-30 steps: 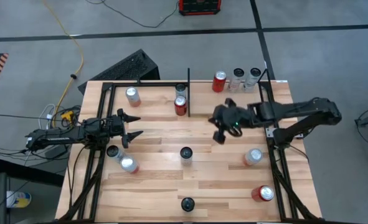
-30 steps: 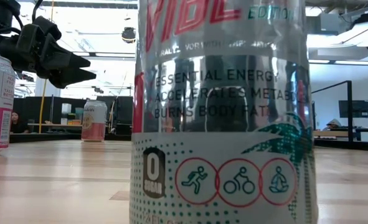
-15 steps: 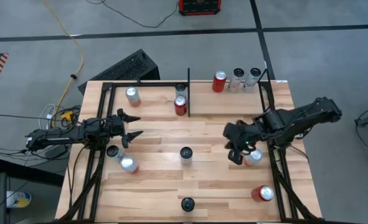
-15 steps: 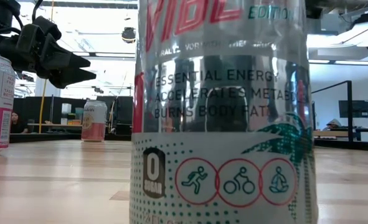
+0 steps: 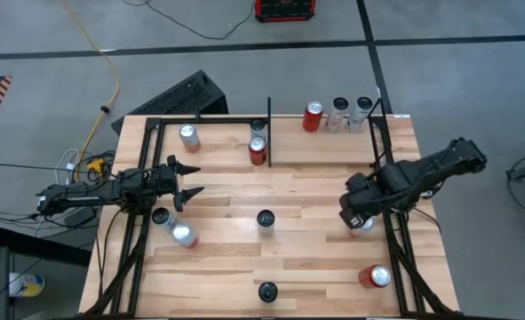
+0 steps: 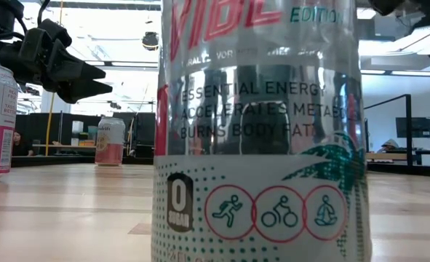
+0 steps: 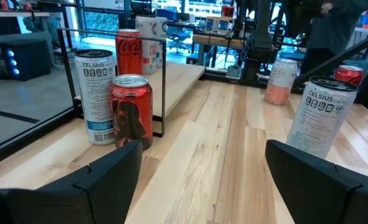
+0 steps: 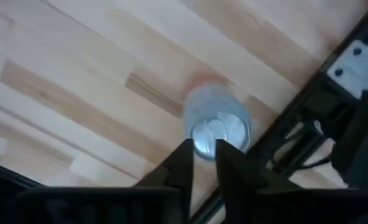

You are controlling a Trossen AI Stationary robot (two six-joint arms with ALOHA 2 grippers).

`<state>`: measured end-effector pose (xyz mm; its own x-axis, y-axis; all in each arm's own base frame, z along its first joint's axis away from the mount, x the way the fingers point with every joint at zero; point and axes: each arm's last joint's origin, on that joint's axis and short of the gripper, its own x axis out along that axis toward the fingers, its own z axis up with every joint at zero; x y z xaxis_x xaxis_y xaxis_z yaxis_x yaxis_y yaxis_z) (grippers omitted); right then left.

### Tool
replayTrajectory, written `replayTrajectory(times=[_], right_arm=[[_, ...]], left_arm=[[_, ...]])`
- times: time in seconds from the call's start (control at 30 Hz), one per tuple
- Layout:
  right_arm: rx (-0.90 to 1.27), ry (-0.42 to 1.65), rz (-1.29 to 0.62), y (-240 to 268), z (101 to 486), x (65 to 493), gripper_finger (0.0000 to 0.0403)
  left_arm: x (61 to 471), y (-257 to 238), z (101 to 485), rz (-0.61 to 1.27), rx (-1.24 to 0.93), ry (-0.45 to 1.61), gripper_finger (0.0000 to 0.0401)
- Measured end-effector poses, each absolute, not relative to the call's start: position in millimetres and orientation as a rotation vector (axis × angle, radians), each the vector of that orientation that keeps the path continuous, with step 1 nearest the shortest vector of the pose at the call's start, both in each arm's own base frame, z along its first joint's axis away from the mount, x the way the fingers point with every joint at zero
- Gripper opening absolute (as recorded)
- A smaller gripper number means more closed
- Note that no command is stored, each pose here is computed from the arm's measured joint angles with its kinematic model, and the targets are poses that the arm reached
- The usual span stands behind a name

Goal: Place canned beverage on shelf
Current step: Put the white soda can on the shelf

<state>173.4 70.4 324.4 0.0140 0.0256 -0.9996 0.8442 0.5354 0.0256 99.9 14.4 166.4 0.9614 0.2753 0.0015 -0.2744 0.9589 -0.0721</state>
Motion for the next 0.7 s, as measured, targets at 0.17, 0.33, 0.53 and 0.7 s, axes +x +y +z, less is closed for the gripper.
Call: replayTrajectory(times=[0.17, 0.33, 0.53, 0.7], right_arm=[[0.843, 1.424, -0.791, 76.4, 323.4, 170.9, 0.0213], [0.856, 1.463, -0.77, 80.1, 322.8, 169.1, 0.0325], [0.819, 1.445, -0.775, 81.3, 320.5, 168.3, 0.0395], [0.768, 1.52, -0.868, 79.6, 293.1, 162.7, 0.0382]], left_arm=[[100.0, 14.4, 166.4, 0.279, -0.072, -0.011, 0.0327], [100.0, 14.4, 166.3, 0.279, -0.071, -0.011, 0.0327], [99.9, 14.4, 166.4, 0.279, -0.072, -0.012, 0.0327], [100.0, 14.4, 166.3, 0.279, -0.071, -0.011, 0.0327]])
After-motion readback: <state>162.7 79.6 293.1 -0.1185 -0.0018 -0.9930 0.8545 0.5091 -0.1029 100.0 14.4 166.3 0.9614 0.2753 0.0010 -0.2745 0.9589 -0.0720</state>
